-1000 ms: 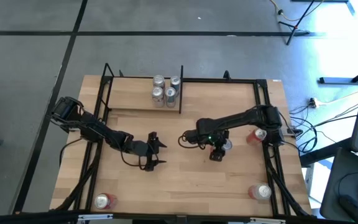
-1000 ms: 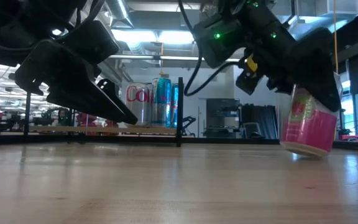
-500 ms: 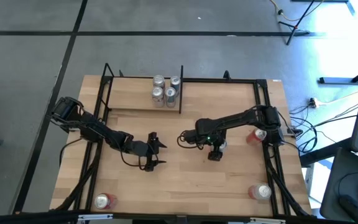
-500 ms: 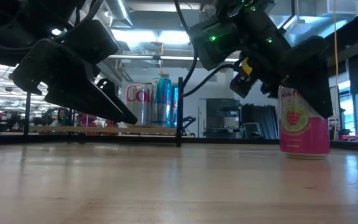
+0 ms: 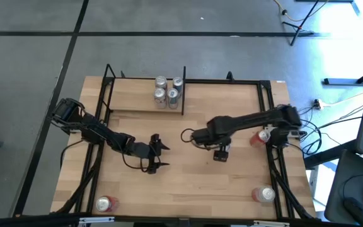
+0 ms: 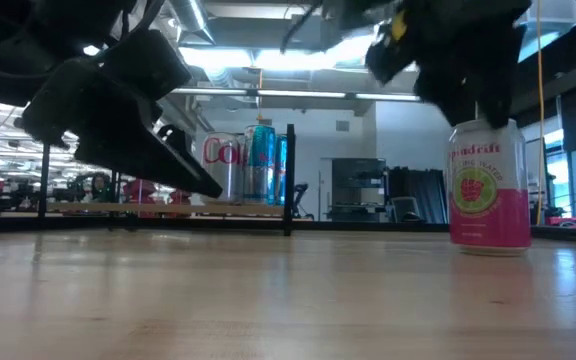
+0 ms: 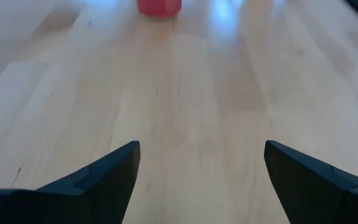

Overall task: Place canned beverage on shelf
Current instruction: Put the top pink soda can on the shelf

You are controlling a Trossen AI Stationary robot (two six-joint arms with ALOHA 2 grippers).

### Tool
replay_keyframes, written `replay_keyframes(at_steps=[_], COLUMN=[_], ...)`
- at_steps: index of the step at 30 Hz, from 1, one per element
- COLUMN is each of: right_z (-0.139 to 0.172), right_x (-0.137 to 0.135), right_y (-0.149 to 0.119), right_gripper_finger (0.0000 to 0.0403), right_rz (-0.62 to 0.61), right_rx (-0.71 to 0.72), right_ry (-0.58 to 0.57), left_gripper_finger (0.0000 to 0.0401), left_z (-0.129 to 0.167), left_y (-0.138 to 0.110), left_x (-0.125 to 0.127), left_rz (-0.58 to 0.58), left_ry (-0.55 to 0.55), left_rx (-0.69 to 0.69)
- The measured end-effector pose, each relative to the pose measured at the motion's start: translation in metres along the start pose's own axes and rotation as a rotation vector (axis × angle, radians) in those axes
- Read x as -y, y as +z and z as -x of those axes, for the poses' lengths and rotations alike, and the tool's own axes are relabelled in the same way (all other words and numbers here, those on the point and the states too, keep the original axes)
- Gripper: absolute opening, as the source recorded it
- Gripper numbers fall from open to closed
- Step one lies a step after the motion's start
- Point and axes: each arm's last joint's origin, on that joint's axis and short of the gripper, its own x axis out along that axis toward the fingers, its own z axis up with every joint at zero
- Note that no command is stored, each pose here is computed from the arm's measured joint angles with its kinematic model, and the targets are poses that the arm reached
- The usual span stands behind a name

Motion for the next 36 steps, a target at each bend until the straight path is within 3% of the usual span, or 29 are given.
replay_keyframes(at_steps=[7,12,17,21,26,36], right_z=[0.023,0.008,-0.014,-0.029,-0.041,-0.052], right_x=[-0.014,-0.017,-0.018,-0.015,-0.009,-0.009], right_y=[-0.059,-0.107,-0.136,-0.145,-0.144,-0.140], right_gripper_finger=[0.0378,0.0379,0.0379,0.0379,0.0379,0.0379], right_rz=[-0.032,-0.110,-0.161,-0.179,-0.192,-0.197], right_rx=[0.313,0.476,0.553,0.602,0.640,0.694], right_ry=[-0.053,-0.087,-0.113,-0.210,-0.315,-0.351], left_gripper_finger=[0.0328,0.0328,0.0328,0.0328,0.0328,0.0328], left_z=[0.001,-0.005,-0.029,-0.061,-0.110,-0.184], left_y=[0.019,0.049,0.079,0.095,0.096,0.096], left_x=[0.003,0.010,0.023,0.031,0.041,0.046], left_rz=[0.124,0.150,0.118,0.110,0.109,0.142], left_ry=[-0.028,-0.011,0.045,0.094,0.149,0.275], left_rx=[0.180,0.260,0.293,0.314,0.300,0.327])
